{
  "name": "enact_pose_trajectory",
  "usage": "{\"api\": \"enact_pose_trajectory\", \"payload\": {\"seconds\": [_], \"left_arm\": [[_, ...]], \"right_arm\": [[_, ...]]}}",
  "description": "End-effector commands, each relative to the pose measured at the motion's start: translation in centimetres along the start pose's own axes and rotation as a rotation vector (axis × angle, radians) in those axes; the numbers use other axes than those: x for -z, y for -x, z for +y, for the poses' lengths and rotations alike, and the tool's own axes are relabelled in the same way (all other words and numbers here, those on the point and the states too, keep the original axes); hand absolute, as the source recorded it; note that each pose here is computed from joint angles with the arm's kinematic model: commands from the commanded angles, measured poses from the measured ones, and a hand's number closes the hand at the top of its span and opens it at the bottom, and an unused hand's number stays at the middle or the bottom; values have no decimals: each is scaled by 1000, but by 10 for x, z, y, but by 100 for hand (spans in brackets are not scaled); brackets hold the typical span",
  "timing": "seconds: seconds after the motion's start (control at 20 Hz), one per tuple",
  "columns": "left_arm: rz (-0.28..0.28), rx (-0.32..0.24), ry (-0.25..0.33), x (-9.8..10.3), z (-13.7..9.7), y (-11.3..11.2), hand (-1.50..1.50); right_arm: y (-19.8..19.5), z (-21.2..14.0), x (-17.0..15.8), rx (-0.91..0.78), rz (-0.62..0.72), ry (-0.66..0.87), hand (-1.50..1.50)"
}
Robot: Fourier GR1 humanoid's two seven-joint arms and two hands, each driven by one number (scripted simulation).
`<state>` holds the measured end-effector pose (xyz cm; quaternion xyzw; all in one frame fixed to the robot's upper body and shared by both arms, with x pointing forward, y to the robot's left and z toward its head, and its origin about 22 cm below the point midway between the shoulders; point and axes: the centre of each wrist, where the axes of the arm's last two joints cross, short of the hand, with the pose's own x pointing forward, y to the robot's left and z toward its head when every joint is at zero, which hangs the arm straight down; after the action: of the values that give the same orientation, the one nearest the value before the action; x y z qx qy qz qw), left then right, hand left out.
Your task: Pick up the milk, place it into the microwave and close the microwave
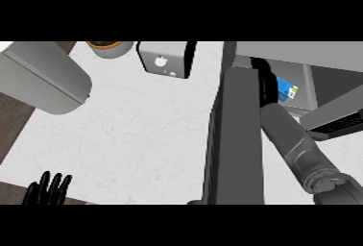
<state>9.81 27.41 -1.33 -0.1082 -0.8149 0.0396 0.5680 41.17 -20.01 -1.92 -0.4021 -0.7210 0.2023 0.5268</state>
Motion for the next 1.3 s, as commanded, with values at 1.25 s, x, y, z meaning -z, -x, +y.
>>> {"api": "enact_pose_trajectory", "payload": {"seconds": [1.25], "left_arm": [[20, 14, -51, -21, -11, -5, -150]], "right_arm": [[66, 23, -107, 707, 6, -103, -150]]}}
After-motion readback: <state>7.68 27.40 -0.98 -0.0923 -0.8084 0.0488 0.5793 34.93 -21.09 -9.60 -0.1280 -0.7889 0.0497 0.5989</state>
